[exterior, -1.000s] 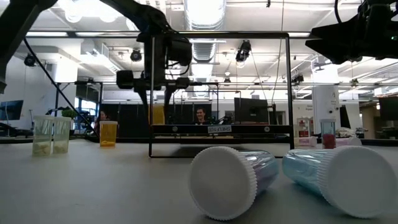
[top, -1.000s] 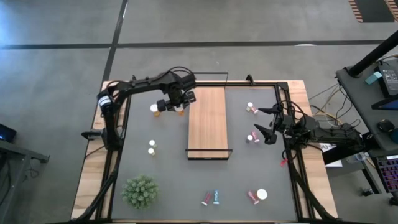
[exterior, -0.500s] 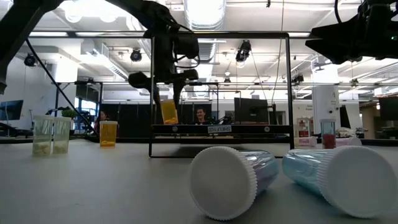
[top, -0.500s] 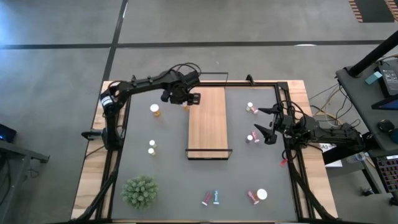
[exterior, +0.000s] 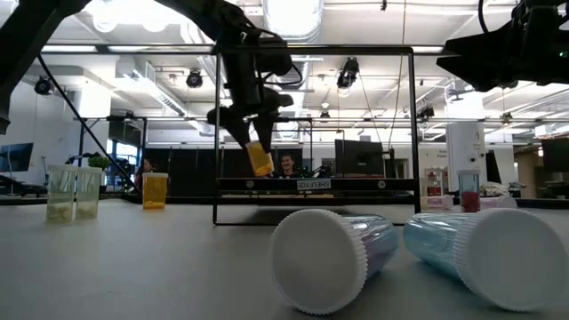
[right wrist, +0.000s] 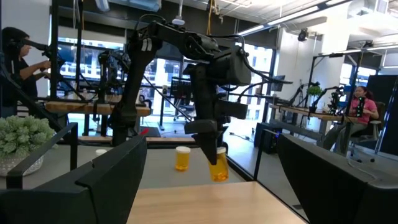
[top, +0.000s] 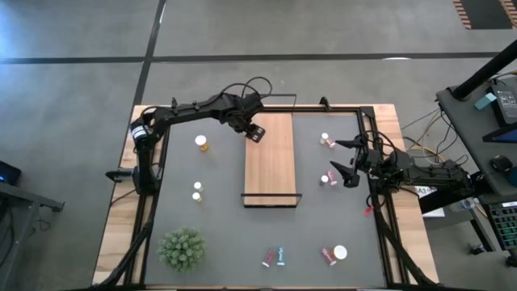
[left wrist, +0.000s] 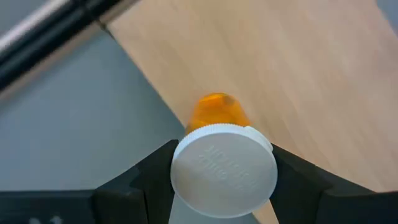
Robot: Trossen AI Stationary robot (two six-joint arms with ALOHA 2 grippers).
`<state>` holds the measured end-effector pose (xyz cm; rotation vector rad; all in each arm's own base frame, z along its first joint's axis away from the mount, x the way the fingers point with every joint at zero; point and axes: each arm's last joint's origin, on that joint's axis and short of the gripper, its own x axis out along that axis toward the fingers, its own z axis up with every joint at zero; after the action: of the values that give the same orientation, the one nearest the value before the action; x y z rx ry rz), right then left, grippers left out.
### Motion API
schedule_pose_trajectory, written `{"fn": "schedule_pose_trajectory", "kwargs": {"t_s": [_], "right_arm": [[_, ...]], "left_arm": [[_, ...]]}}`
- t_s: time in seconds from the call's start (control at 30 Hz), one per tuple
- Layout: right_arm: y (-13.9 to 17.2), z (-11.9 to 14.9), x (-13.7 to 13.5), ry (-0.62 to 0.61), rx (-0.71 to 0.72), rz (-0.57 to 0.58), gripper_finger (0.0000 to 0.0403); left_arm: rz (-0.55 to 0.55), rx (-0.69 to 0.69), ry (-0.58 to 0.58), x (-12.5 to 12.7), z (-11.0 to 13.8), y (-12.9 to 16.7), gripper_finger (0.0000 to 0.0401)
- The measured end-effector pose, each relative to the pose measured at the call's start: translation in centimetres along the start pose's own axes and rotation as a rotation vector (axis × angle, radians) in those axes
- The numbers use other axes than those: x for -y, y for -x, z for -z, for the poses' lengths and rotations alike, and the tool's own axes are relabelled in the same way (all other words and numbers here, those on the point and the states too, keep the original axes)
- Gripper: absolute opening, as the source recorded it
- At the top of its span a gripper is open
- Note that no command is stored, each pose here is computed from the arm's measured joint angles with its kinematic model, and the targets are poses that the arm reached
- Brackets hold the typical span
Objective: Pick and place medicine bottles onto shelf by color
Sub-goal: Put the top right orange pill bottle on the shelf
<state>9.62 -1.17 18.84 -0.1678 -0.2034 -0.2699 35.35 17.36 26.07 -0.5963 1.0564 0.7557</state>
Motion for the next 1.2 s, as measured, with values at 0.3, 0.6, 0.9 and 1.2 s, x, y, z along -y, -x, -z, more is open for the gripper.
{"fn": "schedule_pose_trajectory", "kwargs": {"t_s": [0.3, 0.6, 0.9, 1.2], "right_arm": [[0.0, 0.0, 0.0, 0.000, 0.000, 0.000, 0.0350], [0.0, 0.0, 0.0, 0.000, 0.000, 0.000, 0.0350], [0.0, 0.0, 0.0, 0.000, 0.000, 0.000, 0.0350], [0.0, 0.0, 0.0, 0.000, 0.000, 0.000, 0.0350]], "left_arm": [[-0.012, 0.049, -0.073, 0.1, -0.3, -0.1, 0.0193], [-0.015, 0.052, -0.096, 0.0, -0.1, -0.7, 0.0193], [-0.005, 0.038, -0.062, 0.2, 0.3, -1.0, 0.0193], [0.016, 0.019, -0.025, 0.8, 0.8, -1.0, 0.0193]]}}
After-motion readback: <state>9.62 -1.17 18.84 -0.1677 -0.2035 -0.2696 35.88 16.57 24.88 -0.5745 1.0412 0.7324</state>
